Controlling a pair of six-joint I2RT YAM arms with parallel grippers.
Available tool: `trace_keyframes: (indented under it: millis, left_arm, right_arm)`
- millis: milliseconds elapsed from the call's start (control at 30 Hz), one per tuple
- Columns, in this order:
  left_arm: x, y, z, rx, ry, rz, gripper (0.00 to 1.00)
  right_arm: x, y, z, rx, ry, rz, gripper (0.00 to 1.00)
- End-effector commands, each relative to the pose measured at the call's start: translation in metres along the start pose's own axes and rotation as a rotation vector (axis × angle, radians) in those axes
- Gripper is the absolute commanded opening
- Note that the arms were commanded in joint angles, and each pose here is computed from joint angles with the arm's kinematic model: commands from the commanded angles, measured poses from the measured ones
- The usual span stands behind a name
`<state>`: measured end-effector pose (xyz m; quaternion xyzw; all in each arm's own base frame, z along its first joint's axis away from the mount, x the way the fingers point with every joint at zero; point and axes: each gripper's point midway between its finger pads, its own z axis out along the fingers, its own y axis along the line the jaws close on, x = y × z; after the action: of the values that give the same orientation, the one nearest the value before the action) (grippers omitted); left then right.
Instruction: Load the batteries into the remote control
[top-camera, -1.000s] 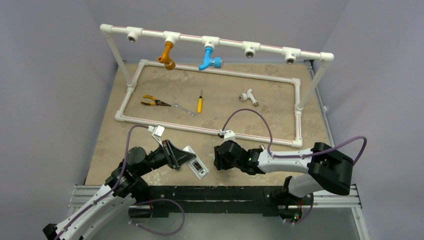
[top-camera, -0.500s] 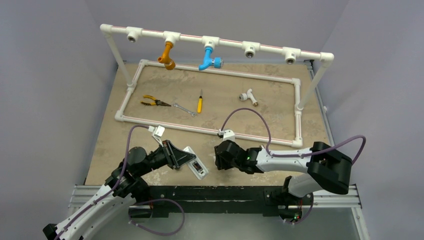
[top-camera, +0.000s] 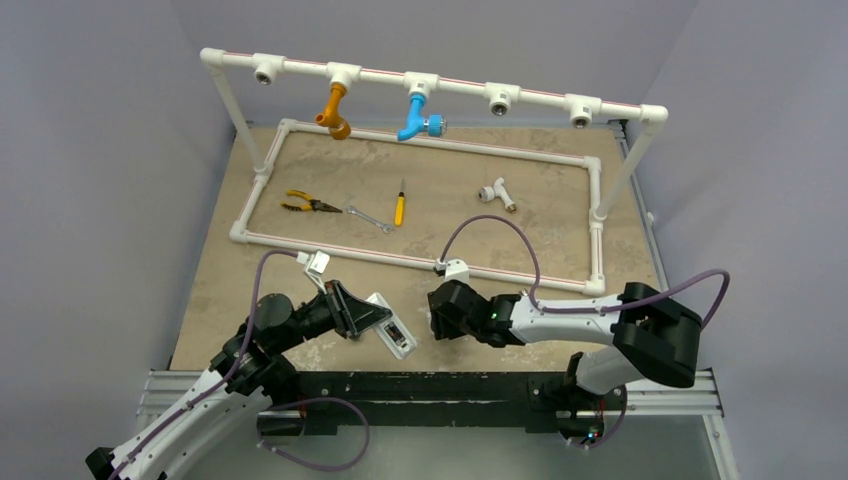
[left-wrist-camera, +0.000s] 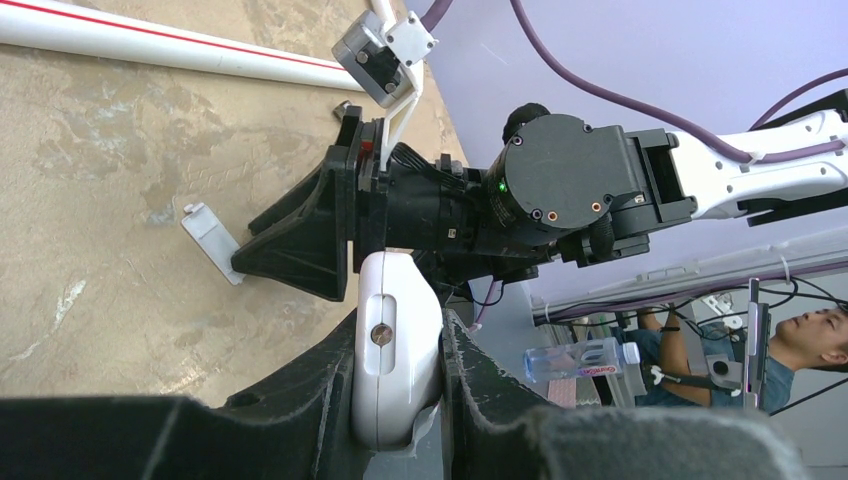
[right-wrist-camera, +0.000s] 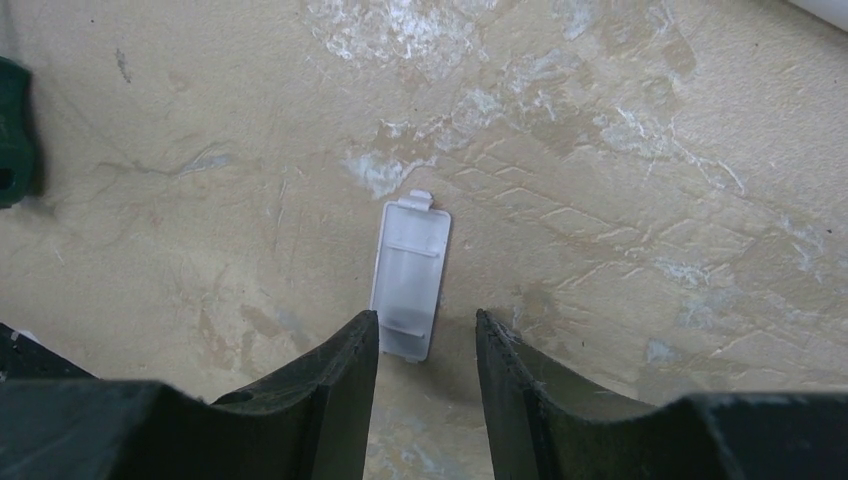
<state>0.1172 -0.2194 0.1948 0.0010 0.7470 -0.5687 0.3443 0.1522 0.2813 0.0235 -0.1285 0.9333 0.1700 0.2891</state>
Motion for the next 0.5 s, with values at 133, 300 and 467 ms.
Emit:
trace_keyframes:
  millis: [133, 300, 467]
  left_arm:
    - [-0.0094, -0.0195, -0.0039, 0.065, -0.027, 0.021, 0.0]
    - [-0.0076, -0.0162, -0.0035, 0.06, -0.026, 0.016, 0.0]
    - [-0.0078, -0.0167, -0.0035, 0.063, -0.028, 0.016, 0.0]
  right_arm:
    - [0.0559, -0.0519, 0.0056, 0.188, 0.202, -0.088, 0.41]
    - [0.0581, -0.0557, 0.0059, 0.204, 0.209, -0.096, 0.39]
    - [0.0594, -0.0583, 0.0072, 0.223, 0.221, -0.11, 0.39]
